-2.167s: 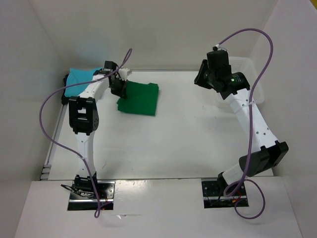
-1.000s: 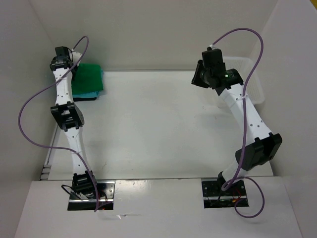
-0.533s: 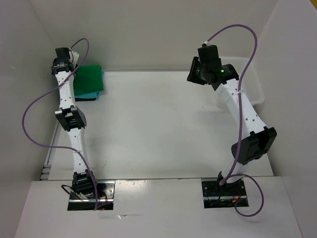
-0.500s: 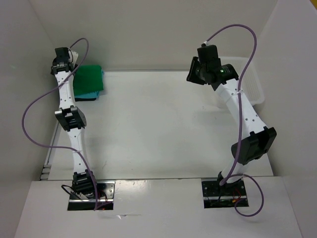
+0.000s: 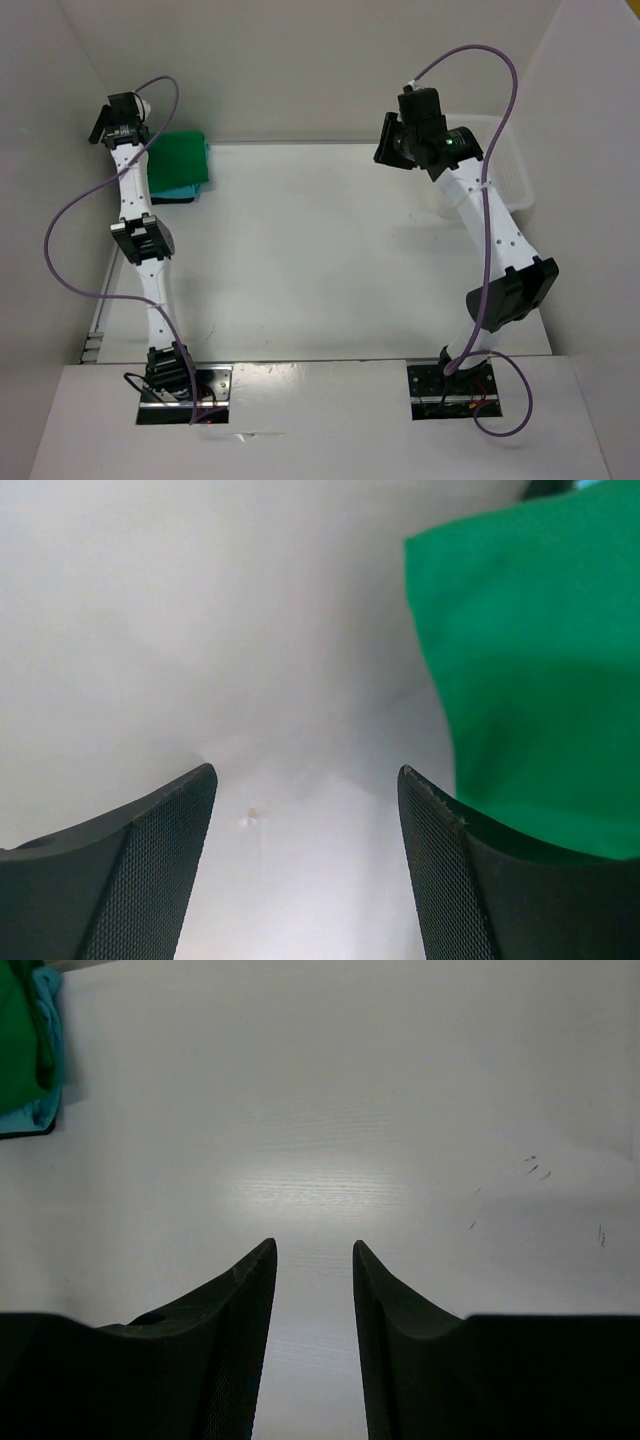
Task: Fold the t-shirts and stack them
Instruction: Put the neatly folded tshirt into the corner of the board with the left arm
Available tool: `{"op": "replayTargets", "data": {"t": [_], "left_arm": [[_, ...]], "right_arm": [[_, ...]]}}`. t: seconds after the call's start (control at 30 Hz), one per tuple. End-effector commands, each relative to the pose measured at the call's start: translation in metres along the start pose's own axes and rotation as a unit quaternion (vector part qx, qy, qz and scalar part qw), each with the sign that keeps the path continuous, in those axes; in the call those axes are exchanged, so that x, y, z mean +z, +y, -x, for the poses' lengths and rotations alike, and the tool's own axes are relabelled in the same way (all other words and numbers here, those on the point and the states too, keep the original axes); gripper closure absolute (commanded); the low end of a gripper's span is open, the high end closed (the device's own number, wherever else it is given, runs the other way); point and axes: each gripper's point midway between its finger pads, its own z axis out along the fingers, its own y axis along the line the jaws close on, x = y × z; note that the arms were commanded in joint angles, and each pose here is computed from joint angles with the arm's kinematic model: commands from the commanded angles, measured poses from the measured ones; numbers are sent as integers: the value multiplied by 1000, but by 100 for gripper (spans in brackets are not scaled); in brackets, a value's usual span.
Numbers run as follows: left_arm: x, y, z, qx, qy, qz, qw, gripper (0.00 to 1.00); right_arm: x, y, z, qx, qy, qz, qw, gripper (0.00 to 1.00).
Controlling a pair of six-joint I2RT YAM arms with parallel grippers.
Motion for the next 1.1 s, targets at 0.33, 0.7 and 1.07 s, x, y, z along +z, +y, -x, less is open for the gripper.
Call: {"op": "replayTargets", "data": {"t": [0.33,0.7,1.07], "left_arm": [[-79,60,67,-54,-92,62,992,17],[-317,-31,111,-23,-222,-277,935,0],[-483,-184,31,182,-213,-544,791,0]], "right_arm": [[-36,20,29,-13,-38,27,999,56],[-56,-9,10,-34,-36,-24,998,0],[-70,-34,-25,-42,-23,-41,998,0]]}}
